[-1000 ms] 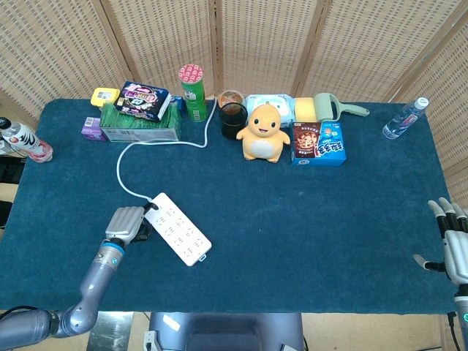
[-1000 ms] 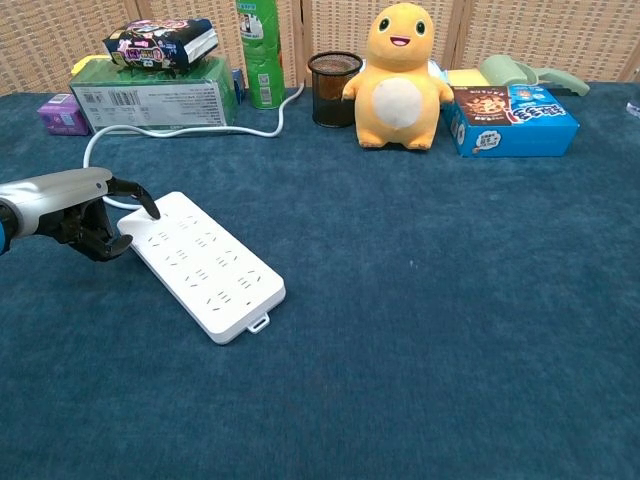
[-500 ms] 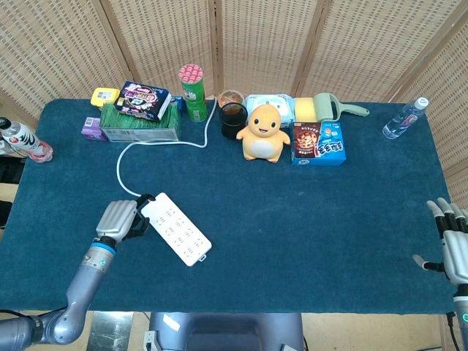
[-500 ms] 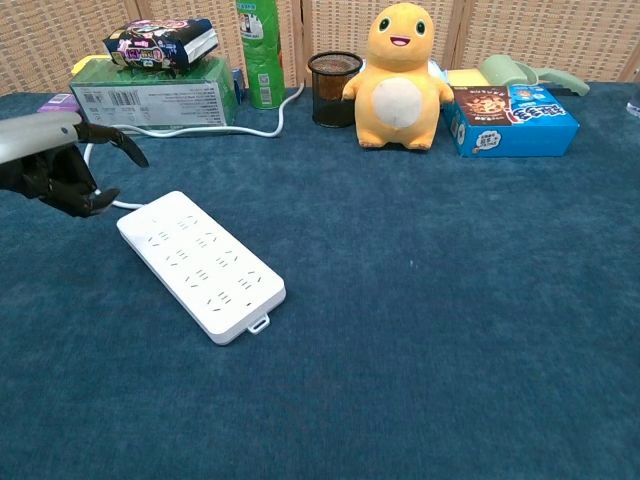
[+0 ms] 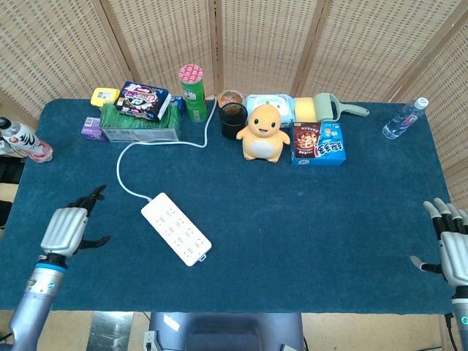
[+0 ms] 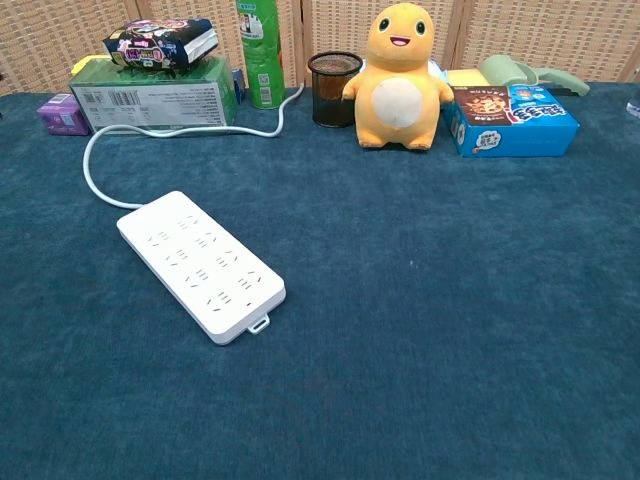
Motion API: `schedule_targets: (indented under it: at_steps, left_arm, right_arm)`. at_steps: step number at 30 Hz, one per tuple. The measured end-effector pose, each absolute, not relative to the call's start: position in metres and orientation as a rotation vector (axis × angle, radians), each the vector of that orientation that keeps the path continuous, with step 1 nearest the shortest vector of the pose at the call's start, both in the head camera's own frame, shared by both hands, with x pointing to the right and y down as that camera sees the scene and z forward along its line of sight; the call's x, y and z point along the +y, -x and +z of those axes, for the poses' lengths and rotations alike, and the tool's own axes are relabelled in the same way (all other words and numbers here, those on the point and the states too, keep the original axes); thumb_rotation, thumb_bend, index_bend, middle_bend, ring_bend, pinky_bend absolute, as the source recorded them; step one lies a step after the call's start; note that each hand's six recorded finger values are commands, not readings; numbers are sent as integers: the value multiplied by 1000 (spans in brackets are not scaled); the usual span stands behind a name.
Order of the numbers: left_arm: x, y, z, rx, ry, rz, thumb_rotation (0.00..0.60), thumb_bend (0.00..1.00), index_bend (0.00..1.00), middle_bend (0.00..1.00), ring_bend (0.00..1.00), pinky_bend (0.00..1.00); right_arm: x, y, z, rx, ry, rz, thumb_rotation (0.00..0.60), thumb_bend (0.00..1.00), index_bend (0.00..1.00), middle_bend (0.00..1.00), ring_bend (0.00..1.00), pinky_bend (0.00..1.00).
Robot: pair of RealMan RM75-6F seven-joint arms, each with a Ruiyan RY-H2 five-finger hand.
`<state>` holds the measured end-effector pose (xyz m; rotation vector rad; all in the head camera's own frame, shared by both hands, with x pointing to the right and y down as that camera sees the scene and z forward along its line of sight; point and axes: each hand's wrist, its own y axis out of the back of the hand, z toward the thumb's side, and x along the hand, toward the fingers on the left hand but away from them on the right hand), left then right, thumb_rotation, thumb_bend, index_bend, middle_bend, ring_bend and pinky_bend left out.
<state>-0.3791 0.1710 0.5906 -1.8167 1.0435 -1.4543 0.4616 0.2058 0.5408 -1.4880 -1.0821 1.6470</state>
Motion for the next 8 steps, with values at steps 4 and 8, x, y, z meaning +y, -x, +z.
schedule_targets:
  at_steps: [4,8]
  left_arm:
    - [191,416,572,1136,1722,-1484,600,139,0,0,0,87]
    - [223,453,556,1206,1643,-1560,600,139,0,0,0,71]
  right_arm:
    - [206,-459,539,-1079,1488,1634,600,0,53,27,18,0]
    - [206,-458,536,-1078,1485,1624,600,0,54,27,18,0]
